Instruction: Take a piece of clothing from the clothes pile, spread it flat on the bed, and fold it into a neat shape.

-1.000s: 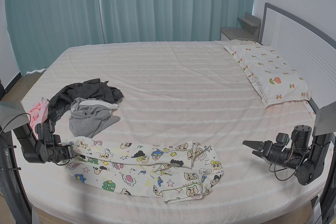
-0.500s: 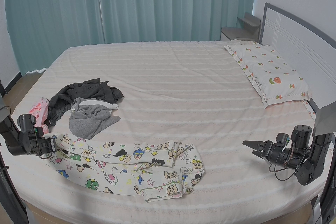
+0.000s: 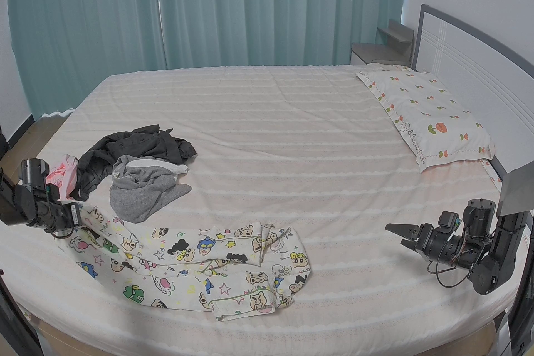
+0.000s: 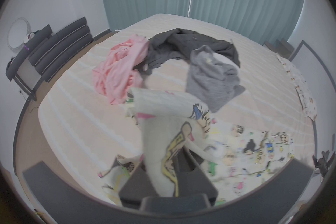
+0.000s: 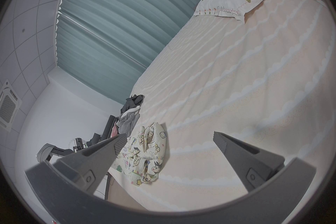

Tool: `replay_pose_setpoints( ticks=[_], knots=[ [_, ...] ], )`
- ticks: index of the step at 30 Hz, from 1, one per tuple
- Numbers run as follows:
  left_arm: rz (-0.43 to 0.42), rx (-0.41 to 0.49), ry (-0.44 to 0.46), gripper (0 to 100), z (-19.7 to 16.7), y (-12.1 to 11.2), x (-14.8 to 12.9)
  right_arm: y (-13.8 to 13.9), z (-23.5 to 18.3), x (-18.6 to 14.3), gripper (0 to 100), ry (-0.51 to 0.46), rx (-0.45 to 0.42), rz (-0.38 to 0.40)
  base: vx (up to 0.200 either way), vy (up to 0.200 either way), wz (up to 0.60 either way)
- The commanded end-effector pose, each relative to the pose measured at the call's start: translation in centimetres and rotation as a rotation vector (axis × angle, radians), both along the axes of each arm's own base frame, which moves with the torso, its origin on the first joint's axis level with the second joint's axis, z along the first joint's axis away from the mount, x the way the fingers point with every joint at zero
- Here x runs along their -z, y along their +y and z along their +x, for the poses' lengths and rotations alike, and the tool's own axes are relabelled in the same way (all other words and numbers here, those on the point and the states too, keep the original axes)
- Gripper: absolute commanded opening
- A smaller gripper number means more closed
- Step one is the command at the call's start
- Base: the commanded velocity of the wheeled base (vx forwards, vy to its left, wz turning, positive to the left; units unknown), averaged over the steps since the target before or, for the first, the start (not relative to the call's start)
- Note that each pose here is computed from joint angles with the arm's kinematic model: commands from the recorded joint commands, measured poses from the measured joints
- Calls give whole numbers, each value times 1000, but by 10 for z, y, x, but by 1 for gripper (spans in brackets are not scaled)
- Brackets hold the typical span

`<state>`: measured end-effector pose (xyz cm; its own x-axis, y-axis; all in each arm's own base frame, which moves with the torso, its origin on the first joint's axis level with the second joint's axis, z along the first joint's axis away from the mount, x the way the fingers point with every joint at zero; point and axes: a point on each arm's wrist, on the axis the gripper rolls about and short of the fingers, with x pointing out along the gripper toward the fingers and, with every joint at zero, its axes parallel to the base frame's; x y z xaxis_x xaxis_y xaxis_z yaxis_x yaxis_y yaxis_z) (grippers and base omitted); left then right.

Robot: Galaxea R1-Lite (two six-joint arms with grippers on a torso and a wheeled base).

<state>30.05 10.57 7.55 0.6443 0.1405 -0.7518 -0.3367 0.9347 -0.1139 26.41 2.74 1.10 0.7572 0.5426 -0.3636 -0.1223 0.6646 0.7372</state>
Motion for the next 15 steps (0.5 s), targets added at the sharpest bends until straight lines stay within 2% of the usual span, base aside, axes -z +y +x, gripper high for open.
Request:
replay_pose_setpoints(
  ticks=[1, 5, 6, 7, 11, 15],
  knots=[
    [-6, 58, -52, 0, 1, -73, -31, 0, 0, -2, 100, -16, -2, 1, 0, 0, 0],
    [-17, 126, -70, 0, 2, -146, -33, 0, 0, -2, 100, -16, 0, 1, 0, 0, 0],
    [-17, 126, -70, 0, 2, -146, -33, 0, 0, -2, 100, -16, 0, 1, 0, 0, 0],
    [-31, 162, -82, 0, 0, -174, -34, 0, 0, -2, 100, -16, -2, 1, 0, 0, 0],
    [-33, 237, -71, 0, 4, -229, -21, 0, 0, -2, 100, -16, 0, 1, 0, 0, 0],
    [-62, 257, -84, 0, 10, -279, -9, 0, -1, -2, 100, -15, -2, 0, 0, 0, 0]
  ],
)
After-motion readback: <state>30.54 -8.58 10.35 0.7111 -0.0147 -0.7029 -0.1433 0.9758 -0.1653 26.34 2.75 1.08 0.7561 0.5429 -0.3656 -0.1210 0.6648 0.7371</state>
